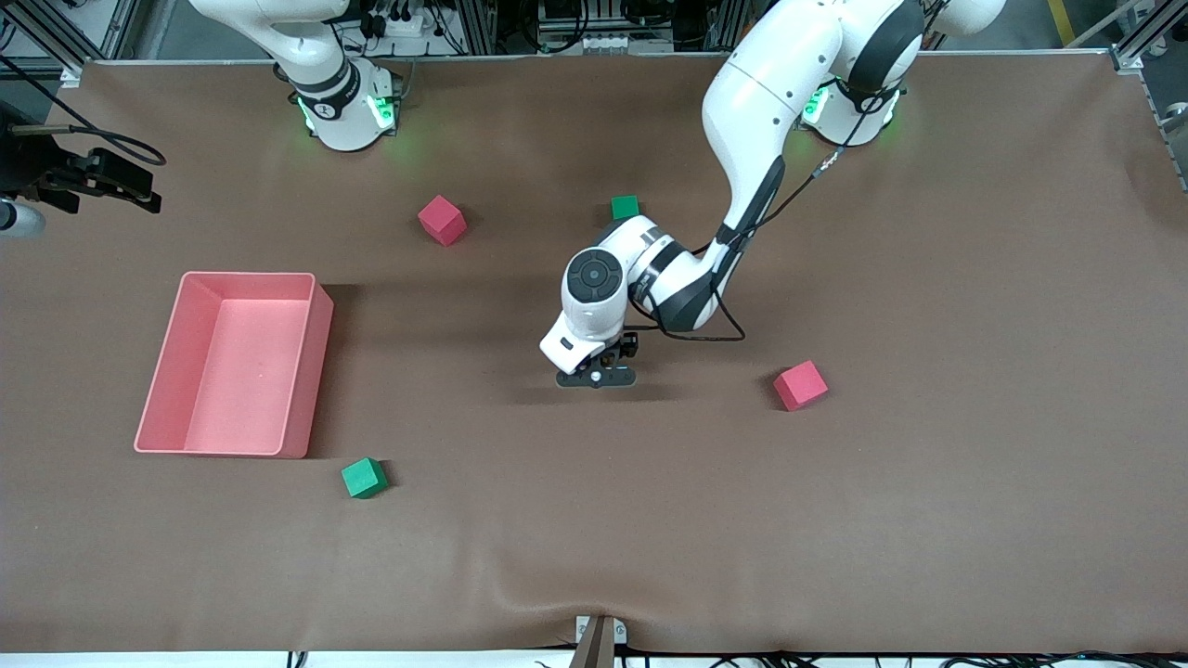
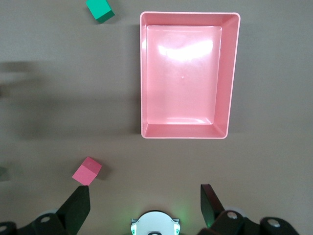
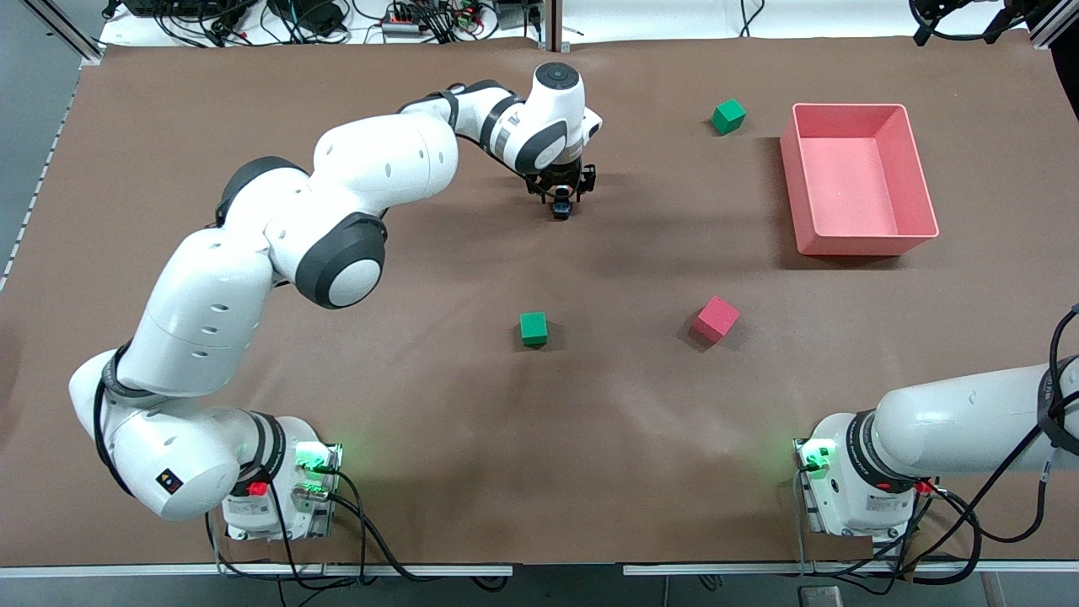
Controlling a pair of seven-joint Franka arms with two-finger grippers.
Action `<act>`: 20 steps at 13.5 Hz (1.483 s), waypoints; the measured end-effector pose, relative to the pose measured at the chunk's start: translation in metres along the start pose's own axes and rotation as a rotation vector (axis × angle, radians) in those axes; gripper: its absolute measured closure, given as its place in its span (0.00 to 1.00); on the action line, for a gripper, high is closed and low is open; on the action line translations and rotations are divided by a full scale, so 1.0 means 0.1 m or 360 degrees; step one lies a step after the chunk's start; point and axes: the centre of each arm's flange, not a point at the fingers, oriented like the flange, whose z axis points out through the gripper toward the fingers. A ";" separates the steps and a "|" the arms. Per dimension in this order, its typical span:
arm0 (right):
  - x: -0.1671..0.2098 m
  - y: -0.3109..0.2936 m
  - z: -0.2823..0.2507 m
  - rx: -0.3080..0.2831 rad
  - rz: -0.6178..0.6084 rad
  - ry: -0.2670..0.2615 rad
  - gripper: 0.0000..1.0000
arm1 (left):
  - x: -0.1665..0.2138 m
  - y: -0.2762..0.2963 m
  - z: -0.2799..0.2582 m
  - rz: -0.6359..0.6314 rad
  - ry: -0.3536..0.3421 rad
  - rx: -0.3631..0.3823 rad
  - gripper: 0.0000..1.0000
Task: Place and upright button with both arms
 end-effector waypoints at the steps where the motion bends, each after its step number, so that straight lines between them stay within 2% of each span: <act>1: 0.00 0.00 0.00 0.0002 0.0000 0.0001 0.00 | 0.00 0.00 0.01 0.0000 0.0001 -0.0001 0.25; 2: 0.00 0.01 0.00 0.0007 0.0003 0.0001 0.00 | 0.00 0.00 0.00 0.0000 0.0003 -0.0003 0.25; 3: 0.00 0.03 0.00 0.0018 0.0010 0.0001 0.00 | 0.00 0.00 0.00 0.0000 0.0004 -0.0004 0.30; 5: 0.00 0.11 0.00 0.0036 0.0035 0.0005 0.00 | 0.00 0.00 0.00 0.0002 0.0004 -0.0004 0.50; 8: 0.03 0.14 -0.03 0.0039 0.0045 0.0048 0.00 | 0.01 0.00 0.00 0.0002 0.0005 -0.0004 0.53; 9: 0.04 0.14 -0.03 0.0039 0.0042 0.0058 0.00 | 0.01 0.01 -0.01 0.0003 0.0008 -0.0007 0.58; 13: 0.09 0.12 -0.05 0.0031 0.0036 0.0115 0.00 | 0.09 0.03 -0.15 -0.0005 0.0052 -0.0045 0.59; 15: 0.13 0.12 -0.06 0.0029 0.0036 0.0151 0.00 | 0.19 0.02 -0.43 -0.0019 0.0098 -0.0080 0.59; 20: 0.21 0.18 0.02 0.0026 0.0054 0.0144 0.00 | 0.36 -0.15 -1.33 -0.0085 0.0159 -0.0095 0.59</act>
